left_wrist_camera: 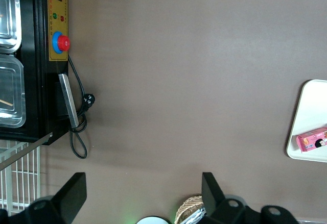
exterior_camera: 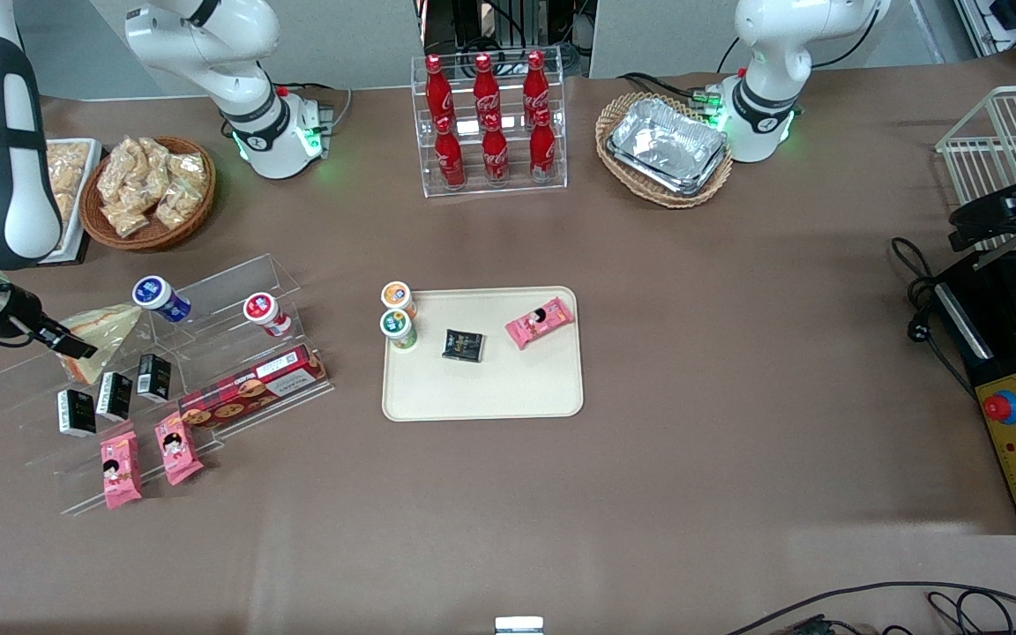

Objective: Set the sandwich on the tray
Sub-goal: 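Lower the right gripper onto the wrapped sandwich in the acrylic rack and close, then lift the wrapped sandwich out of the rack with the right gripper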

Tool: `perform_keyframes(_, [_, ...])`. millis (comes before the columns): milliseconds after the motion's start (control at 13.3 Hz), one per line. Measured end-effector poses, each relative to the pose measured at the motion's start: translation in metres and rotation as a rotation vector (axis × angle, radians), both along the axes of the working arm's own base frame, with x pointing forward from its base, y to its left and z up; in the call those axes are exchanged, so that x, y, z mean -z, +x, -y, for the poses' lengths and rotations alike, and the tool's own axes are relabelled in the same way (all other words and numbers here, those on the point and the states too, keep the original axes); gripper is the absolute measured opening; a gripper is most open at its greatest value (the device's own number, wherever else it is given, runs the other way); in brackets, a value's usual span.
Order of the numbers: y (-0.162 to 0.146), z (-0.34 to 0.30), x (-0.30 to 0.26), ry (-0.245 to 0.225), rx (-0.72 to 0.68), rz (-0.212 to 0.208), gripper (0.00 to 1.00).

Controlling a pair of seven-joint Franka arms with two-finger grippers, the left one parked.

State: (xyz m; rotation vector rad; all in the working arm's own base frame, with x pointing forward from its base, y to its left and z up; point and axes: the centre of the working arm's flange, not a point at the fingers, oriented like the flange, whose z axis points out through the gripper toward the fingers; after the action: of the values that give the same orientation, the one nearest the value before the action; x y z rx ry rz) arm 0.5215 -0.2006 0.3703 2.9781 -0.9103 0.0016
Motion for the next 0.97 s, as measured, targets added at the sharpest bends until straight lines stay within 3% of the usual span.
perform_keyframes(225, [0.003, -0.009, 0.004, 0.006, -0.021, -0.024, 0.41])
perform_keyframes(375, [0.002, -0.013, 0.001, 0.023, -0.026, -0.067, 0.37])
perform_keyframes(600, [0.007, -0.007, -0.038, 0.050, -0.014, -0.127, 0.22])
perform_keyframes(975, [0.012, 0.009, -0.172, 0.056, 0.006, -0.100, 0.22])
